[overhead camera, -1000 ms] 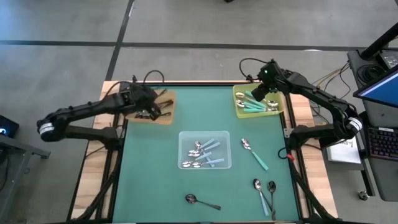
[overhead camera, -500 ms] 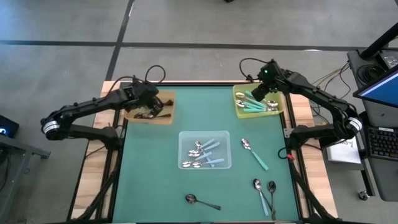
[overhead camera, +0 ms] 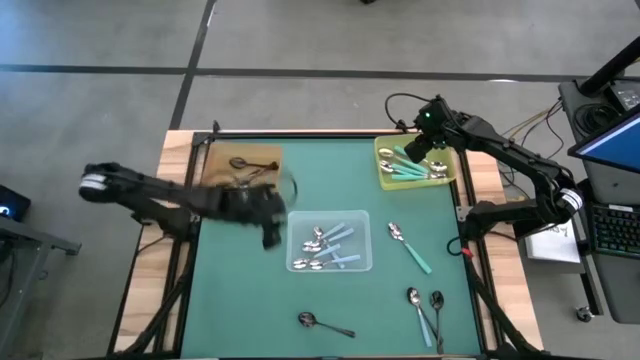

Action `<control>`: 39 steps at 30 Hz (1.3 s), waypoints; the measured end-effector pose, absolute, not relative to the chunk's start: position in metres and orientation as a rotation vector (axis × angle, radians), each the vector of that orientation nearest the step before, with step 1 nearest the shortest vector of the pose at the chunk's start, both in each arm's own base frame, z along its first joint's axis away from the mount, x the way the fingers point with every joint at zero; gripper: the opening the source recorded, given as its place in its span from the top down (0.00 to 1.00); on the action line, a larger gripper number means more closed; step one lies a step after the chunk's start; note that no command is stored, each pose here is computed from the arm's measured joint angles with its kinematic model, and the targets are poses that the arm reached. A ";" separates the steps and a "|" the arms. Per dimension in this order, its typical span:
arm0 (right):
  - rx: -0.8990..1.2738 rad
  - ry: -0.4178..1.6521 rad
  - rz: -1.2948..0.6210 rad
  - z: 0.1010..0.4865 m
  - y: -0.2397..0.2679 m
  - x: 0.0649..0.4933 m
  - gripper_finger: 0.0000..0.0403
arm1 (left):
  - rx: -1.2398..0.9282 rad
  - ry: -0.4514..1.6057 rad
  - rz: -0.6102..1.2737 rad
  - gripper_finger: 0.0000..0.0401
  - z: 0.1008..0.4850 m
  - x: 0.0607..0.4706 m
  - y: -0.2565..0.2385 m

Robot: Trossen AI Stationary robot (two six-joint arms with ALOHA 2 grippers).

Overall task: Sort silverware by color (type)
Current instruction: Put the black spoon into the orange bin

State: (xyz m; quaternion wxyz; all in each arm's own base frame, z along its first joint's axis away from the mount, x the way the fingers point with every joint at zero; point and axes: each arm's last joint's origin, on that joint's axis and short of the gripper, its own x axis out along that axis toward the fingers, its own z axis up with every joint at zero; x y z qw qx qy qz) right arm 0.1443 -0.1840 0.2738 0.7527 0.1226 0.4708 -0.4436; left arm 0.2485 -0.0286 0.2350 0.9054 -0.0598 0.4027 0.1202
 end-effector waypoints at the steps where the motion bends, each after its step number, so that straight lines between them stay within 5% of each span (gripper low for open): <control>1: 0.268 1.028 -0.968 0.274 -0.184 0.144 0.69 | -0.096 0.807 0.202 0.70 0.231 0.254 -0.047; 7: 0.268 1.028 -0.968 0.274 -0.184 0.144 0.69 | 0.046 0.685 0.096 0.70 0.199 0.270 -0.140; 14: 0.268 1.028 -0.968 0.274 -0.184 0.144 0.69 | 0.077 0.770 0.057 0.67 0.180 0.296 -0.196; 39: 0.267 1.028 -0.969 0.274 -0.184 0.144 0.69 | 0.084 1.023 -0.090 0.66 0.130 0.364 -0.267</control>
